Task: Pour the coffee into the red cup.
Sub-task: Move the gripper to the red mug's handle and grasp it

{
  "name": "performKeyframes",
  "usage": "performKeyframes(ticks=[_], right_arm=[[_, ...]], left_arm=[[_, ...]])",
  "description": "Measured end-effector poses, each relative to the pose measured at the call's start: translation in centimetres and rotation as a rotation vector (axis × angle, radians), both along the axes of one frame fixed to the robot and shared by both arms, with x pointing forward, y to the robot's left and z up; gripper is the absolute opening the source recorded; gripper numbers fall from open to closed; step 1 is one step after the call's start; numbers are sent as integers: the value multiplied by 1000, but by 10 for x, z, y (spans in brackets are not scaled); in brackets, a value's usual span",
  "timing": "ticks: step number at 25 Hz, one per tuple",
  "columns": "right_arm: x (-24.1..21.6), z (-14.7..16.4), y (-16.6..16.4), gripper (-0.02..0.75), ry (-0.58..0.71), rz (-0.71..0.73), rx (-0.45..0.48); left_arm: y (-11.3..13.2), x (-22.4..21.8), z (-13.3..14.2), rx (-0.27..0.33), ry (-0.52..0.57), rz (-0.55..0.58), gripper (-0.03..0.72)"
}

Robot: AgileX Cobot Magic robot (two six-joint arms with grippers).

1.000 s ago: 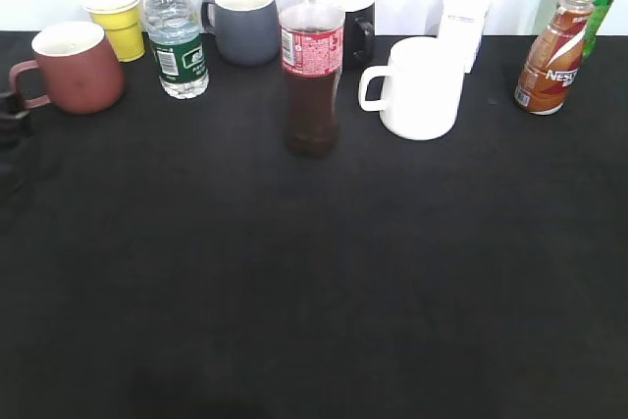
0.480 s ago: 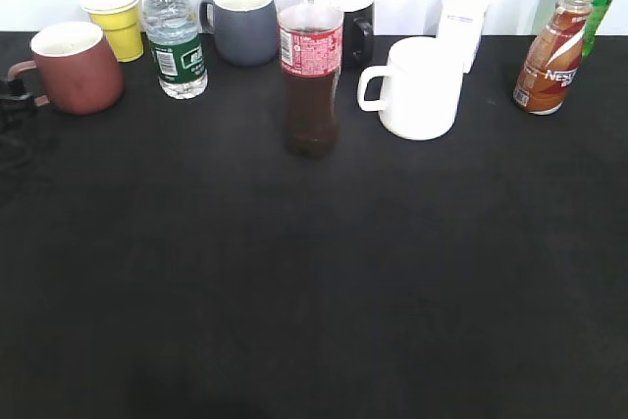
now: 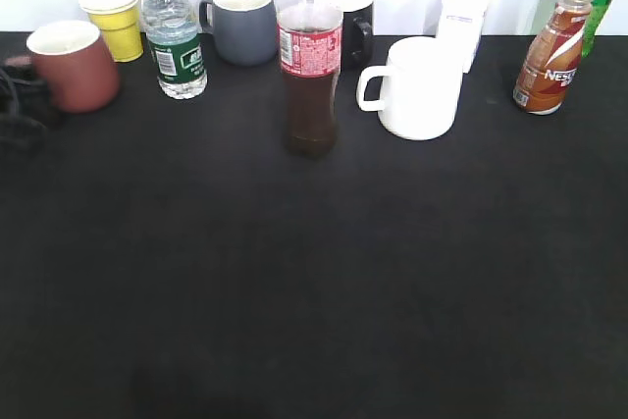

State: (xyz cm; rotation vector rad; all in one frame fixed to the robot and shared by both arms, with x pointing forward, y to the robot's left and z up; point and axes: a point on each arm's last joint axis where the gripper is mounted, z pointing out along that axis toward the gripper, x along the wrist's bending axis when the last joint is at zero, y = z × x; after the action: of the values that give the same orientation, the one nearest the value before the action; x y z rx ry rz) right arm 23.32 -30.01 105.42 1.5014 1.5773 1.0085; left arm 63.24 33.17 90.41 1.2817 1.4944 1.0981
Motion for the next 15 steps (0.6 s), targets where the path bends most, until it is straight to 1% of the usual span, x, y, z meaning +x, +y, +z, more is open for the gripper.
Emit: performKeyframes(ticks=[2,4,7,9,11,12,13,15], right_arm=[[0,0,0,577,0,0,0],[0,0,0,577,0,0,0],[0,0,0,577,0,0,0],[0,0,0,577,0,0,0],[0,0,0,577,0,0,0],[0,0,0,577,0,0,0],[0,0,0,577,0,0,0],[0,0,0,577,0,0,0]], left_arm=[[8,4,4,5,-3,11,269],[5,6,4,47,-2,-52,246],[6,8,3,60,-1,-67,244],[12,8,3,68,5,-63,244],[19,10,3,70,18,-79,273],[23,13,3,55,20,-90,297],[23,16,2,46,23,-102,305],[23,20,2,59,18,-123,306]])
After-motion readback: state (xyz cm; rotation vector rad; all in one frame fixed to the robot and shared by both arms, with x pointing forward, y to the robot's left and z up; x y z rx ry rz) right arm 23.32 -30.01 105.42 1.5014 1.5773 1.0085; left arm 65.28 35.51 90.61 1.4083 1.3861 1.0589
